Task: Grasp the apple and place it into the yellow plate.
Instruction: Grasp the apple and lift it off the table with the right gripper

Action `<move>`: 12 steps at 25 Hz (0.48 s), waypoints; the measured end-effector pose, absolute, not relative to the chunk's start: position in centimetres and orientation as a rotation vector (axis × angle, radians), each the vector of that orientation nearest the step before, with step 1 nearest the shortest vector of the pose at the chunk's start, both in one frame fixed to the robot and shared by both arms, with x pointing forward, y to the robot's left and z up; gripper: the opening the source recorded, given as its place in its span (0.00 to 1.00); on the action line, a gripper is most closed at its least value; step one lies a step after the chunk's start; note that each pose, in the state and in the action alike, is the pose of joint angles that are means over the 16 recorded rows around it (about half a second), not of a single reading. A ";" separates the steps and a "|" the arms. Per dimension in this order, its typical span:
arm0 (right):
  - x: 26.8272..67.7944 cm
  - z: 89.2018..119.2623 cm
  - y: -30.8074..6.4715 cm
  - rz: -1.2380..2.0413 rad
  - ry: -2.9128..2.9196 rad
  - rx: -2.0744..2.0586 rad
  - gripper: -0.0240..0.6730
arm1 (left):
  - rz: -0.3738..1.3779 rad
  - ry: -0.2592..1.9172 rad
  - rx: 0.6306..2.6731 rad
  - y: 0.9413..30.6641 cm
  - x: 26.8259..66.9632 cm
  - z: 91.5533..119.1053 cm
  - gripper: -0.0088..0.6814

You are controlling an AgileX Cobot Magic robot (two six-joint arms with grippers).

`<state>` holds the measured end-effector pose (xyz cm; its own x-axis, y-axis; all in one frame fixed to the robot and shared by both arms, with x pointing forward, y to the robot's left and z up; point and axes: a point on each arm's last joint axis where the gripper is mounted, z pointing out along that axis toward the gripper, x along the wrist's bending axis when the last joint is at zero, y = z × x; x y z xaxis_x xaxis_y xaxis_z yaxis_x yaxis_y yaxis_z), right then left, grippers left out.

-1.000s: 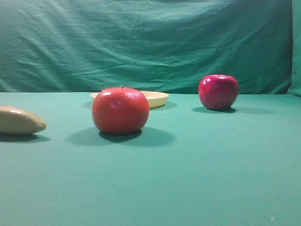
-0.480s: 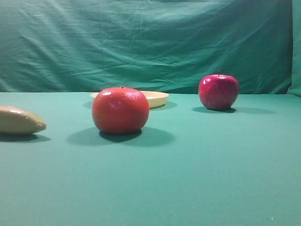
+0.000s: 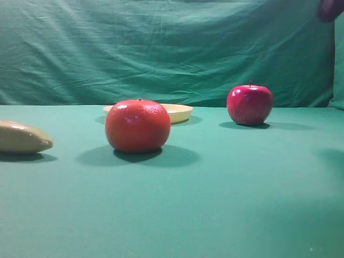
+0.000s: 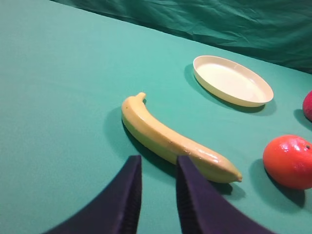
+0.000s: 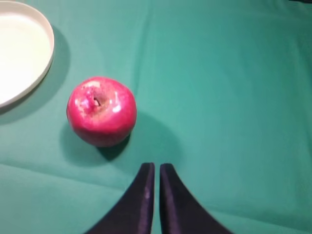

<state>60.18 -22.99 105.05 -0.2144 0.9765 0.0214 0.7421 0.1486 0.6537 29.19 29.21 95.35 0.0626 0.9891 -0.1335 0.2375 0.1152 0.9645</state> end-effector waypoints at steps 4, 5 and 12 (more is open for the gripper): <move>62.0 104.2 -22.1 0.759 2.094 1.658 0.74 | 0.938 1.376 1.318 29.2 29.2 95.3 0.24; 62.4 103.9 -21.8 0.756 2.114 1.660 0.79 | 0.938 1.376 1.318 29.2 29.2 95.3 0.24; 64.7 101.7 -19.7 0.735 2.242 1.633 0.99 | 0.938 1.376 1.318 29.2 29.2 95.3 0.24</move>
<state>64.67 -19.70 101.70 -0.3271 0.9419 0.0763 0.8041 0.2350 0.5460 29.19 29.21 95.35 0.0626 0.9891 -0.1335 0.2375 0.1152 0.9645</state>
